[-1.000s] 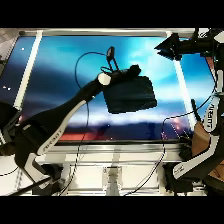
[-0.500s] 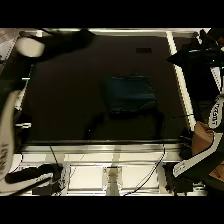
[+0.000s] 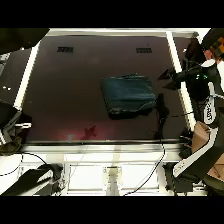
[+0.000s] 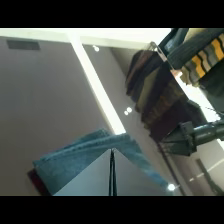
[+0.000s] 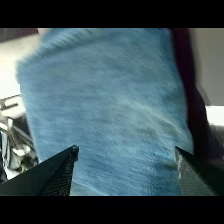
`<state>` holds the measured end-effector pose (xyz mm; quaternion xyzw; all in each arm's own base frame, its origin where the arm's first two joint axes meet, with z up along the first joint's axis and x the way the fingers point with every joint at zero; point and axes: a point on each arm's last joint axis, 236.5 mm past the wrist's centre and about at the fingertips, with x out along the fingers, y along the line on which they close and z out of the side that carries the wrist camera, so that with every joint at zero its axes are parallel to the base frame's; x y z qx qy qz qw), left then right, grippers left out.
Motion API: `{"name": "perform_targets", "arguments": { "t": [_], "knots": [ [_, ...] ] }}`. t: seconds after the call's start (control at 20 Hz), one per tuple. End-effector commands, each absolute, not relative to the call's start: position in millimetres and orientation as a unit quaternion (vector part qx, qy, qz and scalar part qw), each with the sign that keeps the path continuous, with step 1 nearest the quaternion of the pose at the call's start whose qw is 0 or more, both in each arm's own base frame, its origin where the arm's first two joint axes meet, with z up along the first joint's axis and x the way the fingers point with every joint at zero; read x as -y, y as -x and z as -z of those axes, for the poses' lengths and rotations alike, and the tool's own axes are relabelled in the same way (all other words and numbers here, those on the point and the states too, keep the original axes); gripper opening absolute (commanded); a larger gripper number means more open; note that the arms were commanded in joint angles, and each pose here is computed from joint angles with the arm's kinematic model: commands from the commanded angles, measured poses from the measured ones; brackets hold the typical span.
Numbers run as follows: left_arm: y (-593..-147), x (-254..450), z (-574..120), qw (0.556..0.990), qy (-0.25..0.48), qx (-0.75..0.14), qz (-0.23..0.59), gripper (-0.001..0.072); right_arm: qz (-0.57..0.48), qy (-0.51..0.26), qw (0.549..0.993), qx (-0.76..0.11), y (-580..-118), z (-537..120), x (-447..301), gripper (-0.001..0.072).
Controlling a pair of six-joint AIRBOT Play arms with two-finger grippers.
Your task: Fold the clothes and pants, and hang the long-sleeved shirts on hangers.
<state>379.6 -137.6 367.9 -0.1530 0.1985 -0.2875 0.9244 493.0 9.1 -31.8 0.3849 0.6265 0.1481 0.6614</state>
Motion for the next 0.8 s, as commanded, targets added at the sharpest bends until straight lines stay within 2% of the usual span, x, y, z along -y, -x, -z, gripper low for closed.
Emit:
{"name": "perform_targets", "arguments": {
  "t": [0.0, 0.3, 0.55, 0.75],
  "knots": [
    [-369, 136, -368, 0.923, 0.148, -0.206, 0.29, 0.0025, -0.122, -0.381, 0.618, -0.677, -464, 72, -8, 0.0691],
    [-367, 141, -371, 0.919, 0.156, -0.204, 0.3, 0.0025, -0.125, -0.377, 0.59, -0.703, -454, 100, -27, 0.0692],
    [-365, 142, -369, 0.917, 0.155, -0.208, 0.302, 0.0025, -0.149, -0.359, 0.555, -0.735, -442, 124, -68, 0.0692],
    [-365, 142, -369, 0.917, 0.155, -0.208, 0.302, 0.0025, -0.173, -0.344, 0.543, -0.746, -436, 126, -100, 0.068]
  ]
}}
